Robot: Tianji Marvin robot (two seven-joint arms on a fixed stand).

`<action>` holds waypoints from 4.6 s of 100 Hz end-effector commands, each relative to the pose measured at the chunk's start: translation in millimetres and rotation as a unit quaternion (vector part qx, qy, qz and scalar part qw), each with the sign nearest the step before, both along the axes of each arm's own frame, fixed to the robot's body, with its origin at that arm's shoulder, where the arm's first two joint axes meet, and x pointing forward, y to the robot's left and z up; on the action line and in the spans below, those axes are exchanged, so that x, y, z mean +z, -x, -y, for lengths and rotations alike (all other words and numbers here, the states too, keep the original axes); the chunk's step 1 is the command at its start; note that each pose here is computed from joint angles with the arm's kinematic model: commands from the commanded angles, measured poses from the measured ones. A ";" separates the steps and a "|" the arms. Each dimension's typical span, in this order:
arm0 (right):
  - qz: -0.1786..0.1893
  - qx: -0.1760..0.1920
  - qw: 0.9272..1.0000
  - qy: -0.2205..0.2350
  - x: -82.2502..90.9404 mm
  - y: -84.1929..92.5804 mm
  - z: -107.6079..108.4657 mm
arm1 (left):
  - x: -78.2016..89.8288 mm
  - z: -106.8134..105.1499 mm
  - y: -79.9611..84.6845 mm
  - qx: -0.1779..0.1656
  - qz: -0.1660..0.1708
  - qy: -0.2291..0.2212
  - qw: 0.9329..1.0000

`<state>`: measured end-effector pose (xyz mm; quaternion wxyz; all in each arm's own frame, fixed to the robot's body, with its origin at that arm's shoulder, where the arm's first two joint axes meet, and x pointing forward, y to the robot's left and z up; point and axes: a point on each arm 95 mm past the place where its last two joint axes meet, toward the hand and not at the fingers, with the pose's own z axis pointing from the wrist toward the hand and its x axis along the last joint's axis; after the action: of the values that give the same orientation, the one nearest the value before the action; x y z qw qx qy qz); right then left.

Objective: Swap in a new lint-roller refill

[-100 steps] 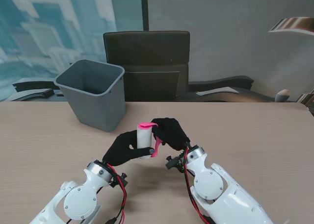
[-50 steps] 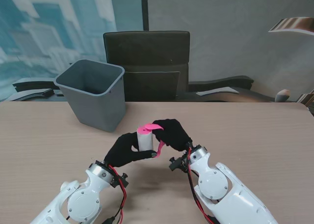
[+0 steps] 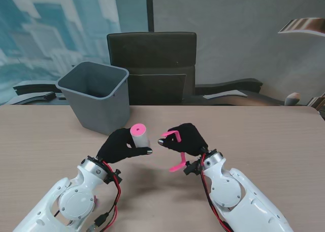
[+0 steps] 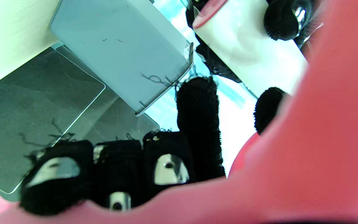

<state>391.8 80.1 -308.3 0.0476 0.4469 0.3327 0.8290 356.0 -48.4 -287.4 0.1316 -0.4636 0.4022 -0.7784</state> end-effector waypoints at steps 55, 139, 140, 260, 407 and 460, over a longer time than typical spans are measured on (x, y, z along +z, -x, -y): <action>-0.035 0.016 0.999 -0.001 -10.1 0.6 -0.7 | 106.9 -59.8 -80.4 0.035 0.063 -0.021 0.997; -0.059 0.034 0.998 0.001 -14.9 -2.1 -5.1 | 141.0 -126.4 -193.0 0.112 0.053 -0.204 0.971; -0.059 0.034 0.998 0.001 -14.9 -2.1 -5.0 | 141.1 -126.6 -193.4 0.112 0.053 -0.205 0.971; -0.060 0.049 0.997 -0.007 -14.2 7.3 -10.7 | 32.5 -127.7 98.7 -0.057 0.046 -0.383 0.921; -0.066 0.068 0.996 0.000 -13.9 7.6 -16.7 | -52.0 -146.3 105.3 -0.022 -0.036 -0.541 0.840; -0.063 0.068 0.996 0.003 -13.3 8.1 -15.5 | -63.7 -139.1 94.4 -0.048 -0.060 -0.555 0.828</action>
<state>386.8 93.1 -322.2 -0.0240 0.4782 0.3622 0.7997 264.8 88.8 -342.9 0.3133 -0.3325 0.7867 -0.4152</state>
